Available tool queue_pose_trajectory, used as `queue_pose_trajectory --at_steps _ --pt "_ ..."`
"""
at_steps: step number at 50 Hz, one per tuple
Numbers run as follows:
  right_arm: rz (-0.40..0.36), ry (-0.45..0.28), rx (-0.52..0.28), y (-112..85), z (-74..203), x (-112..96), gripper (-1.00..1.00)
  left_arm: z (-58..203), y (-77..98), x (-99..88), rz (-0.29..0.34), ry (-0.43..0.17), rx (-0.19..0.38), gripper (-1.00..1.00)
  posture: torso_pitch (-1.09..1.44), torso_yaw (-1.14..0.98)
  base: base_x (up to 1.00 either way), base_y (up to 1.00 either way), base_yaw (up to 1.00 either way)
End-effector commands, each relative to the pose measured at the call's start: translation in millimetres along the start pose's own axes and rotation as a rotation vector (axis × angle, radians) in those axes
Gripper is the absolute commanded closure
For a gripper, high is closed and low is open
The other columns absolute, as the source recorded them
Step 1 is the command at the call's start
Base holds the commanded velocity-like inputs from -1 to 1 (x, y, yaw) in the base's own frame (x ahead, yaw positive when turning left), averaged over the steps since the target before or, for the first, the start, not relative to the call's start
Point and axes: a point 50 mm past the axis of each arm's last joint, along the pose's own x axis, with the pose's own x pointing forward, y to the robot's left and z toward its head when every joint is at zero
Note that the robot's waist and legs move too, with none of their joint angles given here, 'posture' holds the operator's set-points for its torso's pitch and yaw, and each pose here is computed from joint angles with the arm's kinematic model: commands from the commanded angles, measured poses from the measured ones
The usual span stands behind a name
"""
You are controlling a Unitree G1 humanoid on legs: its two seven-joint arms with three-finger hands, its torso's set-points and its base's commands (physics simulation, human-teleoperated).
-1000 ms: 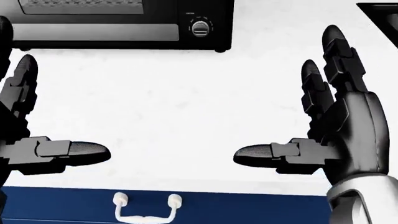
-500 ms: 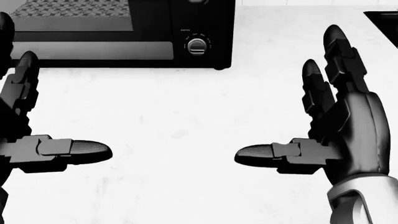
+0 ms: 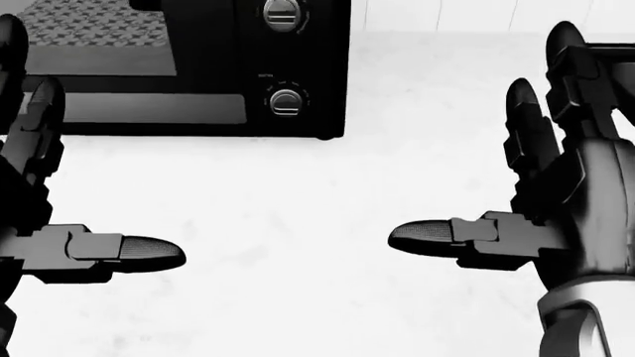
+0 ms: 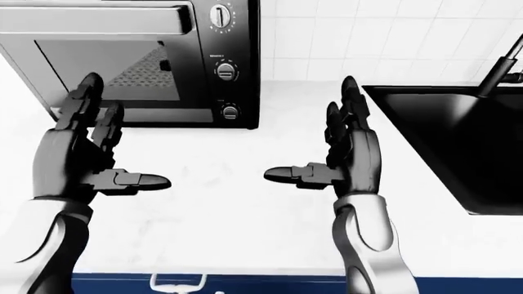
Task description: Open the toaster oven door.
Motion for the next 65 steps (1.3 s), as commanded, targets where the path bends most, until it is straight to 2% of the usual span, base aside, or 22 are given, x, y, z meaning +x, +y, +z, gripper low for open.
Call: queue_pose_trajectory --at_steps 1,49,52,56,57,58,59,60,62,64,65 --pt "0.01 -0.07 0.001 1.9 13 -1 -1.0 11 -0.5 -0.2 -0.003 -0.069 0.012 -1.0 -0.14 0.0 0.0 0.0 0.0" --pt "0.007 -0.074 0.003 1.9 13 -2 -1.0 15 -6.0 -0.4 -0.026 -0.075 0.036 -1.0 -0.6 0.0 0.0 0.0 0.0" --pt "0.006 -0.072 0.004 1.0 11 -2 -1.0 20 -7.2 1.1 -0.031 -0.082 0.059 -1.0 -0.61 0.0 0.0 0.0 0.0" --pt "-0.003 -0.072 0.011 -0.9 9 -3 -1.0 24 -6.2 8.2 -0.017 -0.083 0.119 -1.0 -0.61 0.0 0.0 0.0 0.0" --pt "-0.001 -0.072 0.01 -0.3 10 -3 -1.0 26 -6.4 10.9 -0.012 -0.092 0.152 -1.0 -0.61 0.0 0.0 0.0 0.0" --pt "0.0 -0.073 0.01 -0.2 9 -3 -1.0 29 -6.7 14.9 0.001 -0.101 0.214 -1.0 -0.61 0.0 0.0 0.0 0.0" --pt "-0.001 -0.073 0.008 -0.6 9 -2 -1.0 29 -5.9 21.2 0.022 -0.075 0.223 -1.0 -0.61 0.0 0.0 0.0 0.0" --pt "-0.002 -0.074 0.007 -0.7 9 -2 -1.0 31 -6.5 25.1 0.027 -0.079 0.252 -1.0 -0.61 0.0 0.0 0.0 0.0" --pt "-0.002 -0.074 0.008 -0.5 9 -1 -1.0 36 -10.1 33.7 0.02 -0.099 0.354 -1.0 -0.61 0.0 0.0 0.0 0.0" --pt "-0.002 -0.074 0.007 0.3 11 -2 -1.0 42 -13.1 39.9 -0.003 -0.114 0.391 -1.0 -0.61 0.0 0.0 0.0 0.0" --pt "-0.004 -0.076 0.005 0.5 12 -3 -1.0 42 -13.0 46.5 -0.003 -0.118 0.441 -1.0 -0.61 0.0 0.0 0.0 0.0"
